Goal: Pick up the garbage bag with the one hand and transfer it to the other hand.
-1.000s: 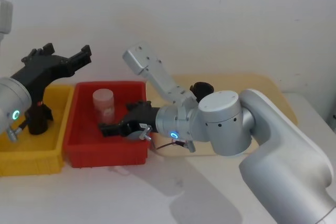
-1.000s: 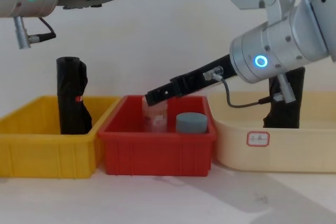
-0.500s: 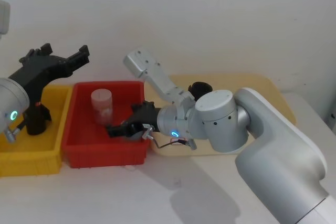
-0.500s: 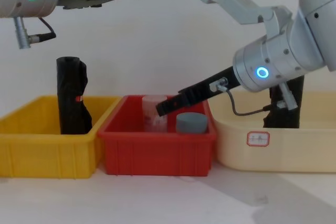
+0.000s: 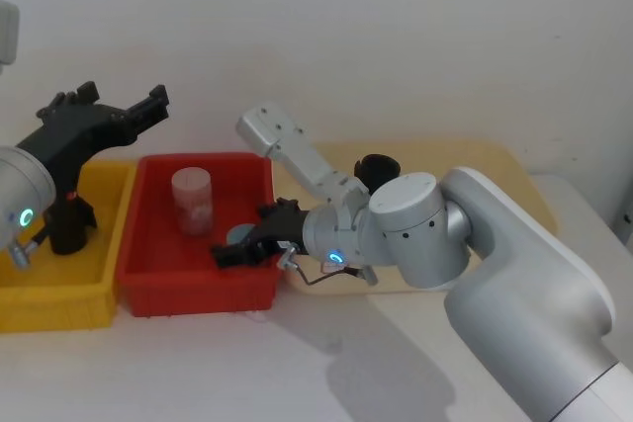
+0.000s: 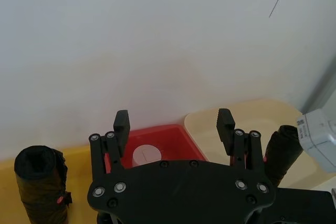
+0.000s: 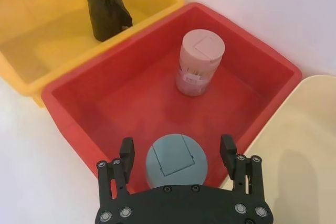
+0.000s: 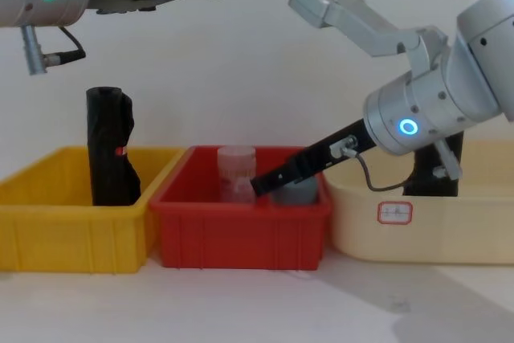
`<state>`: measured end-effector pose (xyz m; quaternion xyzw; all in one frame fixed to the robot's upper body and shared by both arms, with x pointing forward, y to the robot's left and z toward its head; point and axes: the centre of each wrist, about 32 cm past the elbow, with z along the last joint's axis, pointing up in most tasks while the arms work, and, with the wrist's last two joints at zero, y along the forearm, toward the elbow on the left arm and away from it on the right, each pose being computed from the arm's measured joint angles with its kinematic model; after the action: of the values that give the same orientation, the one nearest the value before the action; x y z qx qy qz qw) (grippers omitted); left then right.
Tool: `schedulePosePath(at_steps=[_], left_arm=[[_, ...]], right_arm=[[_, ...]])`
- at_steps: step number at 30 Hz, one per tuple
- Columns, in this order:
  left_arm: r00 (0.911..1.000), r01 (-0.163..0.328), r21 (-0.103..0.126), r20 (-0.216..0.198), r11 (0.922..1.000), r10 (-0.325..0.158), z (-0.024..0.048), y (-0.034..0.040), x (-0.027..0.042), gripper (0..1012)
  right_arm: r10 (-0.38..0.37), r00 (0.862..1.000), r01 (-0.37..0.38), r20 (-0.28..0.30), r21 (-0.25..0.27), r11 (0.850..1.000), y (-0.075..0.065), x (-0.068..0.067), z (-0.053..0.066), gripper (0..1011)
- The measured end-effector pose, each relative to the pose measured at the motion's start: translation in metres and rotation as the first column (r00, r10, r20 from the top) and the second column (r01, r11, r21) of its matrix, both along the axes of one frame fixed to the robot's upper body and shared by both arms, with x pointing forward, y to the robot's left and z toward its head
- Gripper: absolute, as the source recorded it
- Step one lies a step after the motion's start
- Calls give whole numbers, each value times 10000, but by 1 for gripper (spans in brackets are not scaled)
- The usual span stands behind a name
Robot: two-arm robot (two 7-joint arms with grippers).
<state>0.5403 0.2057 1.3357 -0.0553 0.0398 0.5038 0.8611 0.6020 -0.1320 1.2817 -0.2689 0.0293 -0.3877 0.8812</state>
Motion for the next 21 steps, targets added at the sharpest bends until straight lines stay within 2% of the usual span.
schedulePosePath(at_steps=[18,21], left_arm=[[10000,0,1,0,10000,0,0,0,0,1002],[10000,0,0,0,10000,0,0,0,0,1001]], right_arm=[[37,10000,-34,73,-464,9989,-43,14,-48,1001],[73,9999,-69,72,-485,9988,-48,12,-53,957]])
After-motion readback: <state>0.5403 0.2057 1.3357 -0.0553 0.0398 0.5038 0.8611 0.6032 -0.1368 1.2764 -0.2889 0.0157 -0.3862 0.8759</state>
